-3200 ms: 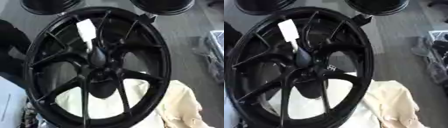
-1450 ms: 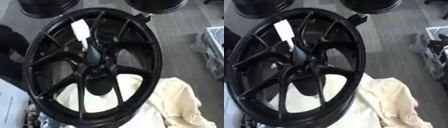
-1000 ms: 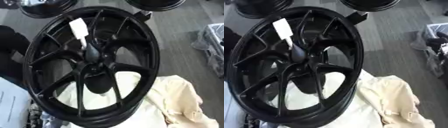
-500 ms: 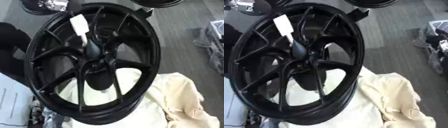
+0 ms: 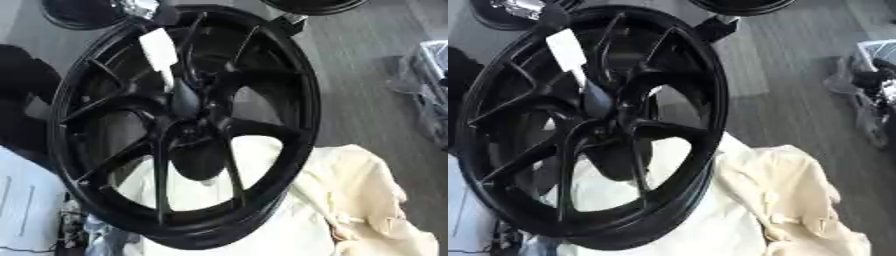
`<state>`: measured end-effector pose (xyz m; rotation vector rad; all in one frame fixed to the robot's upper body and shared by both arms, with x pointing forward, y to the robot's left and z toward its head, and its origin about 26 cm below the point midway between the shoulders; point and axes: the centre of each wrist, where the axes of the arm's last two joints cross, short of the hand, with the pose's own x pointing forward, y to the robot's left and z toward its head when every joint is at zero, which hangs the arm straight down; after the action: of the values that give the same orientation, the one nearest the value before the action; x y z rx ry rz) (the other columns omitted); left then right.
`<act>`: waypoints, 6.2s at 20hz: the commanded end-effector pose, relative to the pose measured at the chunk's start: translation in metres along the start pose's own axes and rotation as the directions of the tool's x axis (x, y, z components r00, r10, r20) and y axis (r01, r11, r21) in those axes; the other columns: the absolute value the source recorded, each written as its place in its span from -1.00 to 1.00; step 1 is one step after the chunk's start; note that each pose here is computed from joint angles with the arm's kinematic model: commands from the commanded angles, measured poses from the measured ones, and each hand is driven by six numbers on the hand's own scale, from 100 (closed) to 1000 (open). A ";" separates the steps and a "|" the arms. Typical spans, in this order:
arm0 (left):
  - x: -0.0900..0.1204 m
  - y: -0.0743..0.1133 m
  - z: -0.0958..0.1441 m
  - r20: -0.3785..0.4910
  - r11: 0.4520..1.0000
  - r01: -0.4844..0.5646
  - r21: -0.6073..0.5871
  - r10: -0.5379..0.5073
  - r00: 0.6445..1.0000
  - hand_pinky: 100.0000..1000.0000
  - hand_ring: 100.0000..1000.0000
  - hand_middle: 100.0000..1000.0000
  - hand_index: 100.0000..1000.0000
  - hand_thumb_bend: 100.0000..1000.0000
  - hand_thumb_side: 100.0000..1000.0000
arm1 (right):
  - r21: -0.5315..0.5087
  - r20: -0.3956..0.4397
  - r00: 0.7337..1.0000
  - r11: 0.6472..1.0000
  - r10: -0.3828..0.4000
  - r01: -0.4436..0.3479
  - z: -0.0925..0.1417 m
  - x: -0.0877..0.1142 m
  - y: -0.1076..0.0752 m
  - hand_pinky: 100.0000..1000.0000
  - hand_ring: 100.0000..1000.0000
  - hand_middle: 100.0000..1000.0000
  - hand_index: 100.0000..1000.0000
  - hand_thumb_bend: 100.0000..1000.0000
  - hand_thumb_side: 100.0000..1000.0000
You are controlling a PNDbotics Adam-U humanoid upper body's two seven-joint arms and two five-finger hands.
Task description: Pull the pin out of the wheel hub.
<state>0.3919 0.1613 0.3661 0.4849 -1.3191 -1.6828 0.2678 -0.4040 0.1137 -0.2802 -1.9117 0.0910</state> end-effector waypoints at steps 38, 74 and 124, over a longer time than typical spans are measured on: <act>-0.019 -0.006 -0.039 -0.194 0.996 0.034 -0.084 -0.050 0.980 0.72 0.48 0.19 0.40 0.01 -0.13 | -0.024 -0.026 1.000 1.000 -0.004 0.003 -0.004 -0.001 -0.002 1.00 0.64 0.44 0.80 -1.00 0.41; -0.001 -0.012 -0.018 -0.129 0.989 0.119 -0.091 -0.131 0.983 0.61 0.25 -0.08 -0.28 -0.70 -1.00 | -0.040 -0.052 0.999 0.999 -0.001 -0.001 -0.001 -0.005 -0.002 1.00 0.64 0.43 0.80 -1.00 0.43; -0.218 -0.176 0.194 -0.384 0.510 -0.122 0.852 0.766 0.516 0.60 0.42 0.47 0.60 -0.51 0.79 | -0.173 -0.005 1.000 0.985 -0.026 0.025 0.010 -0.003 -0.014 1.00 0.64 0.43 0.81 -1.00 0.39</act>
<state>0.2846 0.4501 0.2097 0.9752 -1.2168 -0.2562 0.2583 -0.4160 0.1000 -0.3592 -1.8884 -0.1038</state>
